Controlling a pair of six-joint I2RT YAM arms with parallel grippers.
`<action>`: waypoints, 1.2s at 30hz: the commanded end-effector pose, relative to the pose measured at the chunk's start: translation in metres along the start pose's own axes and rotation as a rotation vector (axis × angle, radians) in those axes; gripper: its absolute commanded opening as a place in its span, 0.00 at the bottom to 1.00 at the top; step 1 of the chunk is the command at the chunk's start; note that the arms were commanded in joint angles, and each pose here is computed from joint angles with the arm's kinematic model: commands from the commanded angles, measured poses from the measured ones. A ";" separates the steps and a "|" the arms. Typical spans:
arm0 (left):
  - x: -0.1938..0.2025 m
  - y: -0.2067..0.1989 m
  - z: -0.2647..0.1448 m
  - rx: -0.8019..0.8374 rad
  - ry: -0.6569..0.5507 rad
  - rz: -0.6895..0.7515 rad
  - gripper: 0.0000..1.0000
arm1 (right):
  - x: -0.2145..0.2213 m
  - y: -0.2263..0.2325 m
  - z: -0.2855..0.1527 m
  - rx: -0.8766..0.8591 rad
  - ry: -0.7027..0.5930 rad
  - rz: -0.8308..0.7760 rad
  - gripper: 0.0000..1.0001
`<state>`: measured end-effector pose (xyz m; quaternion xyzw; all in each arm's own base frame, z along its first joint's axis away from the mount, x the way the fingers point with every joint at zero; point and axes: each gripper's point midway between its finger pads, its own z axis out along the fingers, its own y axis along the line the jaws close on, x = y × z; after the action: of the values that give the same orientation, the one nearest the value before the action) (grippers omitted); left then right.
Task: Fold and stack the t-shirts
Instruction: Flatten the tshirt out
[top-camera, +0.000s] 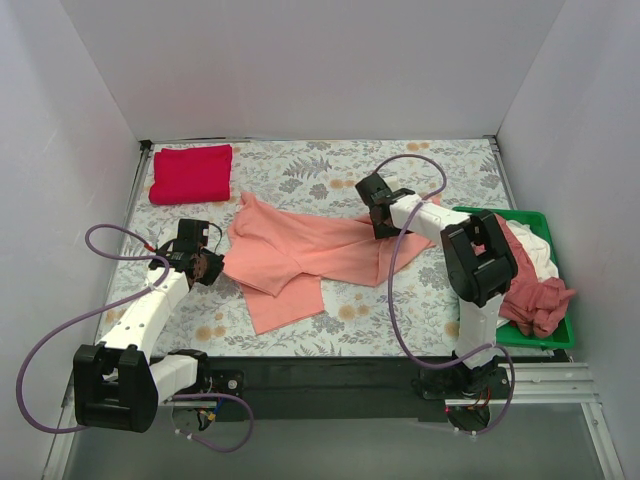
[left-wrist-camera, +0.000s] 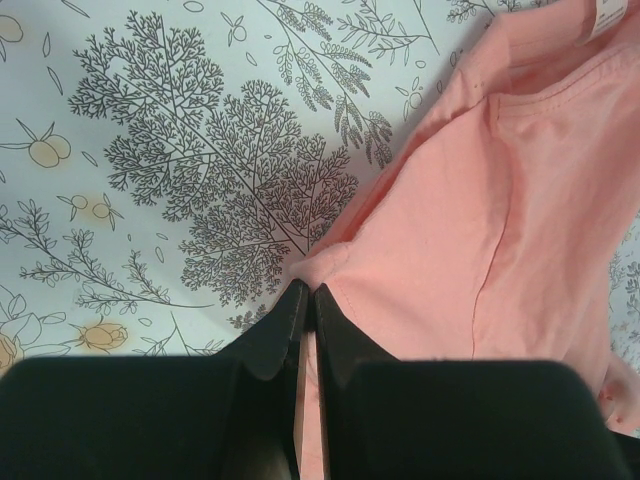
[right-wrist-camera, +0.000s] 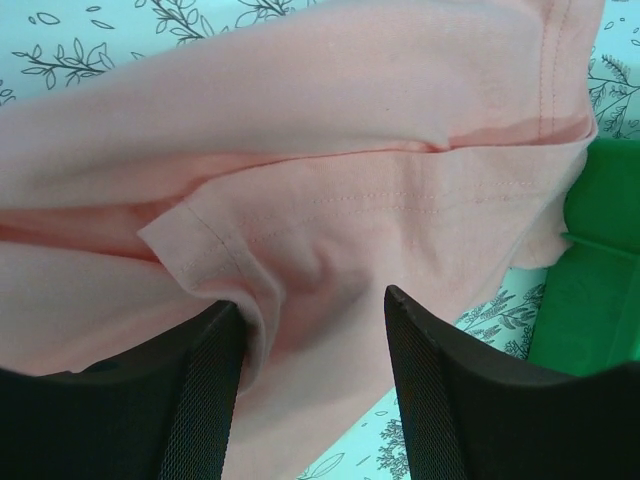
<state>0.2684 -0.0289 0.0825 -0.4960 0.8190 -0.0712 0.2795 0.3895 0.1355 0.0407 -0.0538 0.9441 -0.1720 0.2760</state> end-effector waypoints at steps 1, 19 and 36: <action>-0.011 0.001 -0.005 -0.013 -0.051 -0.016 0.00 | -0.009 -0.018 -0.019 -0.005 -0.033 0.048 0.62; -0.009 0.001 -0.005 -0.010 -0.040 -0.022 0.00 | 0.006 0.013 -0.029 -0.326 -0.032 0.072 0.54; -0.009 -0.001 -0.007 0.005 -0.039 -0.018 0.00 | -0.055 0.018 -0.010 -0.267 -0.112 0.132 0.46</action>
<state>0.2645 -0.0261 0.0809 -0.5027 0.8169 -0.0618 0.2761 0.4020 0.1636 0.0508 -0.0426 0.9563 -0.0154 0.2888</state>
